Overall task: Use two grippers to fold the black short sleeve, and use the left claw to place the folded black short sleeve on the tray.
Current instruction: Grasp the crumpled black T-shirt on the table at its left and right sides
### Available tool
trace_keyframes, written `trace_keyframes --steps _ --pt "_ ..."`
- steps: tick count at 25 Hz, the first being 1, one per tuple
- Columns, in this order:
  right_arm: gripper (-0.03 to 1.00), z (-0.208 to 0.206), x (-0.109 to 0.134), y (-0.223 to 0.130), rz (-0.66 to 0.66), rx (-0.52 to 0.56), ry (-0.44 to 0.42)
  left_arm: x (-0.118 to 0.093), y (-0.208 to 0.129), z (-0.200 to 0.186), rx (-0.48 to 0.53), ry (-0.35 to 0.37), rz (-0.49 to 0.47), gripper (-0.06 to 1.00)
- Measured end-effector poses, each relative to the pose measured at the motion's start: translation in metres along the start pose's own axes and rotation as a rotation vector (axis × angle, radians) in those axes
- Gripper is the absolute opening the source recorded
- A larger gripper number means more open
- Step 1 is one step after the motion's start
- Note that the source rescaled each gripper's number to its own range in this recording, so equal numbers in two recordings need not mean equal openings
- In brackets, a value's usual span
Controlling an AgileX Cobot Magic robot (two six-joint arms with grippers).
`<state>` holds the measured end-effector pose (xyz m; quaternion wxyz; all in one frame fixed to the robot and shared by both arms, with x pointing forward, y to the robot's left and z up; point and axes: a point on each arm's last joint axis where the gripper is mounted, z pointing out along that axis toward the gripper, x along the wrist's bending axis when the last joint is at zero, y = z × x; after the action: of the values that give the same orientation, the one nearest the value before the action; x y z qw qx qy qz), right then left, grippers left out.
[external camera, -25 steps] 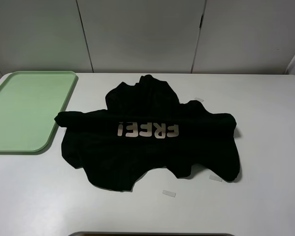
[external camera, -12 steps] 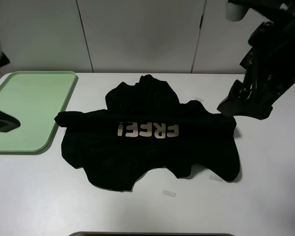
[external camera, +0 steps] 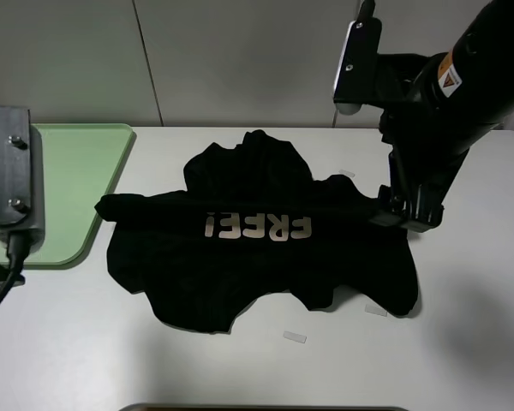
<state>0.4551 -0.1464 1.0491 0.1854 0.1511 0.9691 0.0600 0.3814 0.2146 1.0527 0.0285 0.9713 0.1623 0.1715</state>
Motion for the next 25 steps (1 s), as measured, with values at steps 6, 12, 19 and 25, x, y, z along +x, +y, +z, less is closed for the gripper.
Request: trace_keyframes --steps 6,12,19,25 --pt "1.00 0.017 -0.001 0.004 -0.043 0.044 0.004 0.012 0.004 0.008 -0.052 0.046 -0.044 0.87" --pt "1.00 0.018 -0.003 0.008 -0.086 -0.001 -0.019 0.026 0.016 0.039 0.015 0.002 -0.048 0.85" --pt "1.00 0.017 -0.007 0.017 -0.130 -0.092 -0.069 0.053 0.032 0.075 0.068 -0.031 -0.066 0.85" --pt "1.00 0.029 -0.021 0.010 -0.118 -0.074 -0.077 0.071 0.056 0.099 0.059 -0.037 -0.007 0.85"
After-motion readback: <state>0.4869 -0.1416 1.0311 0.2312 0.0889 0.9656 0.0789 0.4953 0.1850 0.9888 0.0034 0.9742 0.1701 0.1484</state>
